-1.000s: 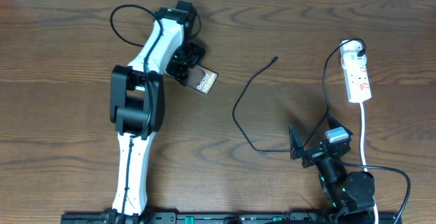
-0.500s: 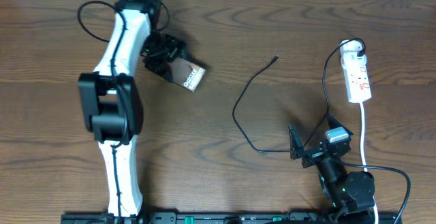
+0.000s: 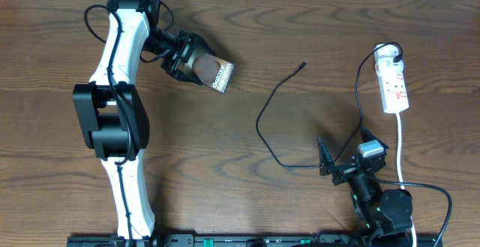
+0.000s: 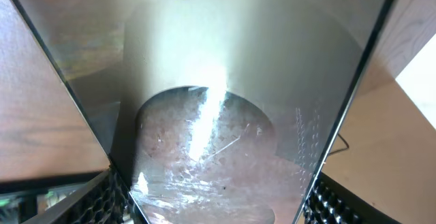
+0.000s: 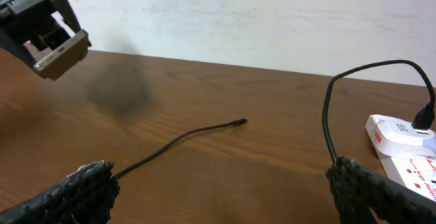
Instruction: Plug charger to phone and switch on socket
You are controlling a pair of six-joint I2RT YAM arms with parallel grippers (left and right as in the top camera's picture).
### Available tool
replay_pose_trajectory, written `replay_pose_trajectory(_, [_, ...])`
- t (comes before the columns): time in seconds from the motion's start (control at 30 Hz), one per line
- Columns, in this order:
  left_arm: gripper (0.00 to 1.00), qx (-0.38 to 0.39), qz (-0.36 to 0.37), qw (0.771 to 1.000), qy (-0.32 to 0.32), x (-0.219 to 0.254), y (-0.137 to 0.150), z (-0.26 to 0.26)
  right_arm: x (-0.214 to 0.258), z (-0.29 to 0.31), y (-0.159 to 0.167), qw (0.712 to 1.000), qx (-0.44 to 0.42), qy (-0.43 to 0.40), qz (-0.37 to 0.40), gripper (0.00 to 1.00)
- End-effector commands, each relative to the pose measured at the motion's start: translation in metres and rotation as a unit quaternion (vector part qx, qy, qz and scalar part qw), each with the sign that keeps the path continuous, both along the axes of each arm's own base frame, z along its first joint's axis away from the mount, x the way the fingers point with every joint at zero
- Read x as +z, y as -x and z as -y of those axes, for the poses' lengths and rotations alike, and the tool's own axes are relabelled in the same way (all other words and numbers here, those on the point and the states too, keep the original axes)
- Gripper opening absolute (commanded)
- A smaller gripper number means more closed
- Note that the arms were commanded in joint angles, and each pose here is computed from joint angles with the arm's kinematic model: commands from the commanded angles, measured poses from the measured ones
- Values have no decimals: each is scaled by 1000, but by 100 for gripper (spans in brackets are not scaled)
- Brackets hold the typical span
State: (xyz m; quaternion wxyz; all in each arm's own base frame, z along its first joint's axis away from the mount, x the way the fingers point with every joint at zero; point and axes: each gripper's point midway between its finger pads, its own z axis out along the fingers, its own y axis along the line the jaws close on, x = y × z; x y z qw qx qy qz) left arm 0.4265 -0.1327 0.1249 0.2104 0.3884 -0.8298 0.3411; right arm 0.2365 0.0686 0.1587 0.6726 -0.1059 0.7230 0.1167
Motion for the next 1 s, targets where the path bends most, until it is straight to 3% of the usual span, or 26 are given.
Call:
replay_pose_trajectory(0.0, [7,-1,6,997,76,31,5,16,-1,-1,0,1000,0,2,1,99])
replay_pose_trajectory(0.13, [7,7,-11,992,125,46,8,25,-1,-1,0,1000,0,3,1,99])
replay_pose_trajectory(0.27, [7,11,-39,991,131,50,17,26,-1,-1,0,1000,0,3,1,99])
replay_pose_trajectory(0.4, [7,-14,-15,987,158,58,23,29,-1,-1,0,1000,0,3,1,99])
replay_pose_trajectory(0.6, [7,-30,-51,988,141,58,44,22,-1,-1,0,1000,0,3,1,99])
replay_pose_trajectory(0.97, [7,-40,-37,990,133,63,47,23,-1,-1,0,1000,0,3,1,99])
